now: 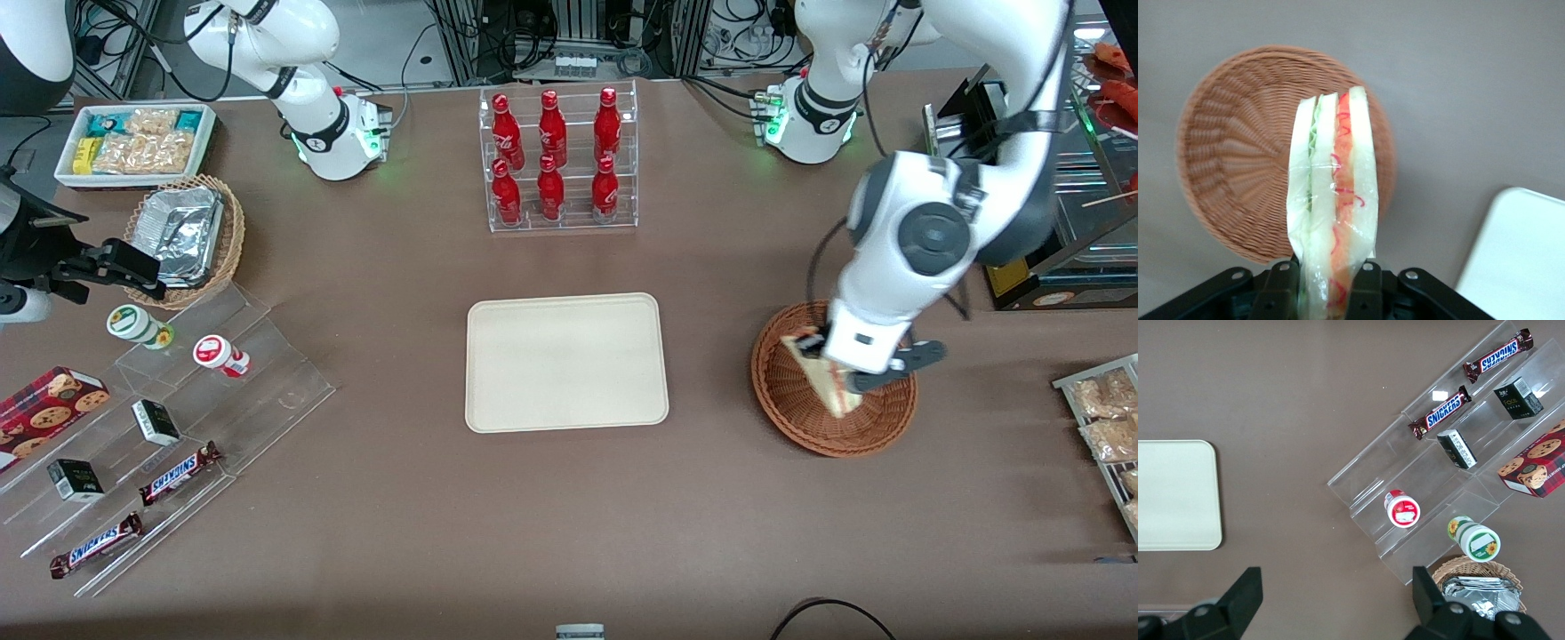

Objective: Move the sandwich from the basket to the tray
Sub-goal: 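Lift the sandwich out of the basket with the left gripper, then carry the sandwich over the cream tray with the left gripper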

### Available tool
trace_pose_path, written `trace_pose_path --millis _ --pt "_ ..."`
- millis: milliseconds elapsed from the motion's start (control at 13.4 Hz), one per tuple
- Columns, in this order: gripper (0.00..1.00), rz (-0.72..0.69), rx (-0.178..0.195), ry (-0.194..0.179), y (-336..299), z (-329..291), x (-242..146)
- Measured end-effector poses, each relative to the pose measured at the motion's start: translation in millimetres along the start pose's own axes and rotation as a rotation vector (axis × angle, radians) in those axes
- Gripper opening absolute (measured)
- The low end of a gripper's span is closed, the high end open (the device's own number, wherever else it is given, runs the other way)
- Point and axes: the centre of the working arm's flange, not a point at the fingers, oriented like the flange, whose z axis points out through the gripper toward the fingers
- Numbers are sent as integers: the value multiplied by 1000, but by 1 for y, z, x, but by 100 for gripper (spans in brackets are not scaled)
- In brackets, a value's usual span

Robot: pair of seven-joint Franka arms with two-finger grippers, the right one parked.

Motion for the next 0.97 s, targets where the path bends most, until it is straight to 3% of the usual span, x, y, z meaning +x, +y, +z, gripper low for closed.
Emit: trace_pose_path --millis 521,967 --pt "27 196 -25 8 164 16 -86" --pt "27 296 -13 -20 259 76 -151"
